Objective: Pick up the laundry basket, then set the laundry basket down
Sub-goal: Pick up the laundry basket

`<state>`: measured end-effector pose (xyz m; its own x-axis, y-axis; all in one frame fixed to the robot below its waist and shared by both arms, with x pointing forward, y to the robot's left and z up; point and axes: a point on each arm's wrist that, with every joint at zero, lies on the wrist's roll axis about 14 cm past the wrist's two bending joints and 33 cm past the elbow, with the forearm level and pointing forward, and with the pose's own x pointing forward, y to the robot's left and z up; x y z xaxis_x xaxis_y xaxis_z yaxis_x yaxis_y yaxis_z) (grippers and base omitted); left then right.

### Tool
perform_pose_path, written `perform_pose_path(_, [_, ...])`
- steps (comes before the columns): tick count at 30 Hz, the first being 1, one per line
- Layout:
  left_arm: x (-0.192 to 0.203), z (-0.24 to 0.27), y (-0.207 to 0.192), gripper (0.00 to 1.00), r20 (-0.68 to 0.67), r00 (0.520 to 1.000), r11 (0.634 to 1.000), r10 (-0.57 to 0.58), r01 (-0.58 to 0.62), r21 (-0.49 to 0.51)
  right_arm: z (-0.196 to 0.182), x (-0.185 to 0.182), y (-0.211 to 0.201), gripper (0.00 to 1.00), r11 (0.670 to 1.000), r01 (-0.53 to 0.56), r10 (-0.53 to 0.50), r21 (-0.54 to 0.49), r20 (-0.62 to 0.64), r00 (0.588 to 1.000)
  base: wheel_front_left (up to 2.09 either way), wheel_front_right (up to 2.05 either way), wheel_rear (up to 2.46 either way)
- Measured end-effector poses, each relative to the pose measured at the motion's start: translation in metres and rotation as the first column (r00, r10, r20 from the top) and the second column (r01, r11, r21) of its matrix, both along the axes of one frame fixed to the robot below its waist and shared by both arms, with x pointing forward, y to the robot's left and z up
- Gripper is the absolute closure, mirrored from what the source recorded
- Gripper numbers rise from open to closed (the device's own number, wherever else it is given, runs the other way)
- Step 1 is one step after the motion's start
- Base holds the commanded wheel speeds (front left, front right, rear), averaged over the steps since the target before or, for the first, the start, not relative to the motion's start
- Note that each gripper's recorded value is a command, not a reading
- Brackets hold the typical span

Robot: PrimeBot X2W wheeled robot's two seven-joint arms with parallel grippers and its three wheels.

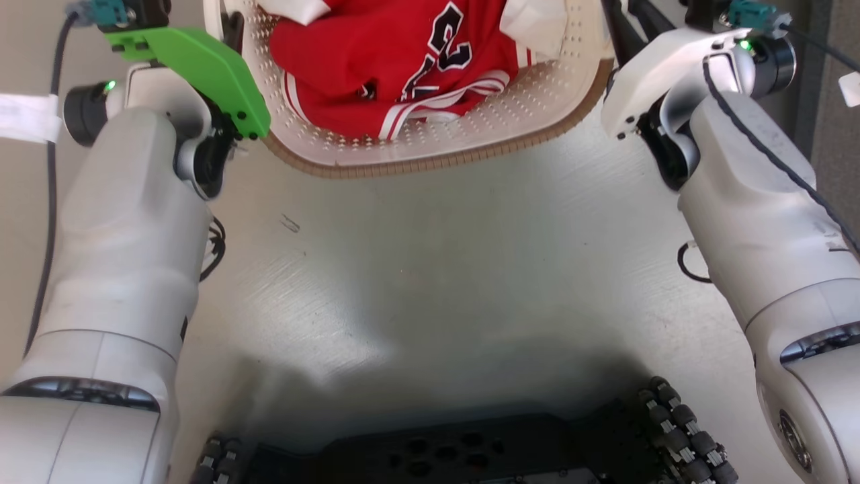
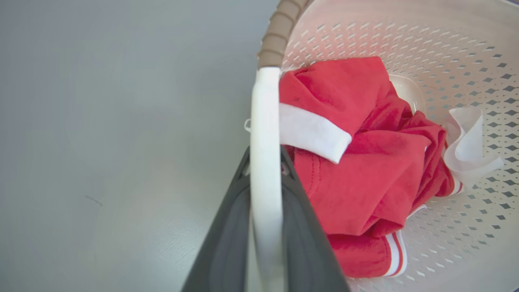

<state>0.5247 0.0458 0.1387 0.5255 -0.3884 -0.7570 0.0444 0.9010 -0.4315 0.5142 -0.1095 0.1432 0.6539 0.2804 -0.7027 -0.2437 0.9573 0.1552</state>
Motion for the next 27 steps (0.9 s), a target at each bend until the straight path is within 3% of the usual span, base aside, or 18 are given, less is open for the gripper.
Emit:
perform_pose_path(11, [-0.022,0.016,0.0,1.0,-0.033,0.999,1.0,-0.007,0.008,0.016,0.017,-0.022,-0.003,1.0,1.0,0.023,-0.023,0.001,-0.046,0.999,0.0,0.0,0.0])
perform_pose_path(27, [-0.04,0.07,-0.003,1.0,-0.01,1.0,1.0,-0.018,0.018,0.022,0.071,-0.044,-0.008,1.0,0.998,0.057,-0.057,0.005,-0.029,0.998,0.0,0.0,0.0])
